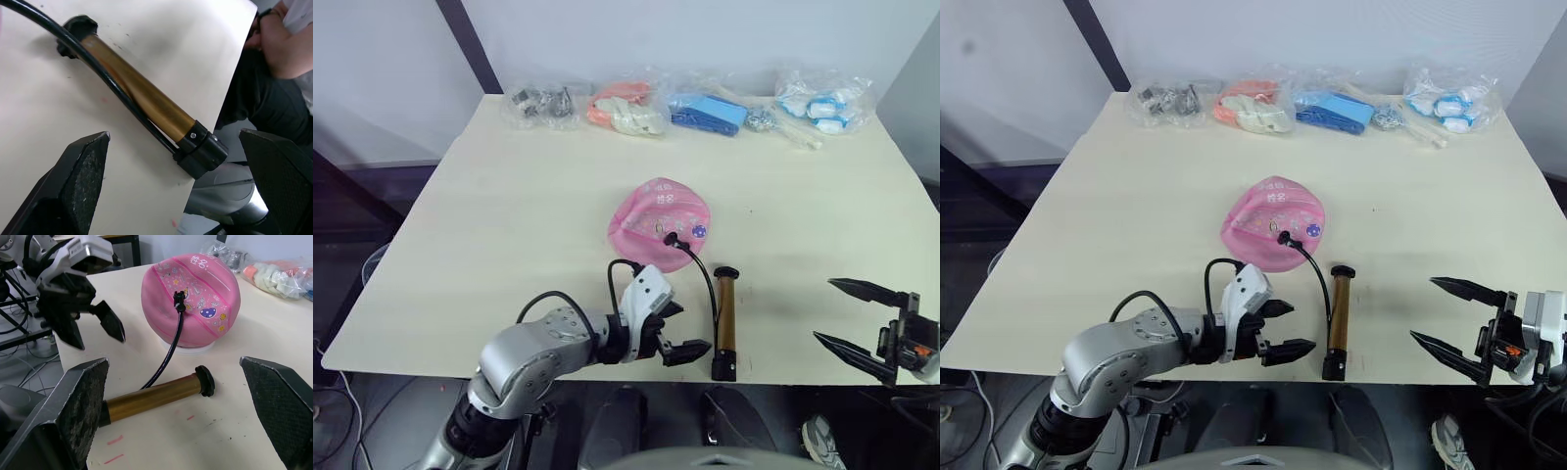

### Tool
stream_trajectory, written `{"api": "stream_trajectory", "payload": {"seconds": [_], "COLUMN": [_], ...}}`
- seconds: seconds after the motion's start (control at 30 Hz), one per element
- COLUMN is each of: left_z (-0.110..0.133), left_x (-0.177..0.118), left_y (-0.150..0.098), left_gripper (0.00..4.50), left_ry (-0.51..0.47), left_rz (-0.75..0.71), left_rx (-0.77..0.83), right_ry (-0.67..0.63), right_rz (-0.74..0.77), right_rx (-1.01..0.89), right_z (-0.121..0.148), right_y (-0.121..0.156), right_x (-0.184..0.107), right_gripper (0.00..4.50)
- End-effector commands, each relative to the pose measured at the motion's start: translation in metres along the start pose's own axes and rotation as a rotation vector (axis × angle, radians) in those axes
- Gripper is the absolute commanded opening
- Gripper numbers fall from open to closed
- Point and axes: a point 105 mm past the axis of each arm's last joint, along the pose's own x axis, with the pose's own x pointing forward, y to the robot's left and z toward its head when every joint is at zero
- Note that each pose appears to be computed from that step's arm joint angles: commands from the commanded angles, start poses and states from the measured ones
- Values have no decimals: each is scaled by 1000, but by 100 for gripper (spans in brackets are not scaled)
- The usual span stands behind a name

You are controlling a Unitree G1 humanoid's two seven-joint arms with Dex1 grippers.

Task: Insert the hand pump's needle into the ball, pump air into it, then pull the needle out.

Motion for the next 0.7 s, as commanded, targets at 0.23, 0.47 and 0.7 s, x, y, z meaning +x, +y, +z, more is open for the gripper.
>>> {"api": "stream_trajectory", "payload": {"seconds": [0.23, 0.47, 0.7], "left_z": [9, 12, 6], "left_x": [34, 60, 69], "left_y": [-3, -3, 0], "left_gripper": [447, 447, 447], "left_ry": [-13, 45, 122], "left_rz": [75, 144, 181], "left_rx": [5, 15, 51], "right_ry": [28, 40, 79], "right_rz": [24, 30, 54], "right_rx": [-64, -72, -67], "right_z": [9, 7, -1], "right_y": [2, 2, 5], "right_x": [-11, -16, -26], "right_gripper": [450, 450, 450]}}
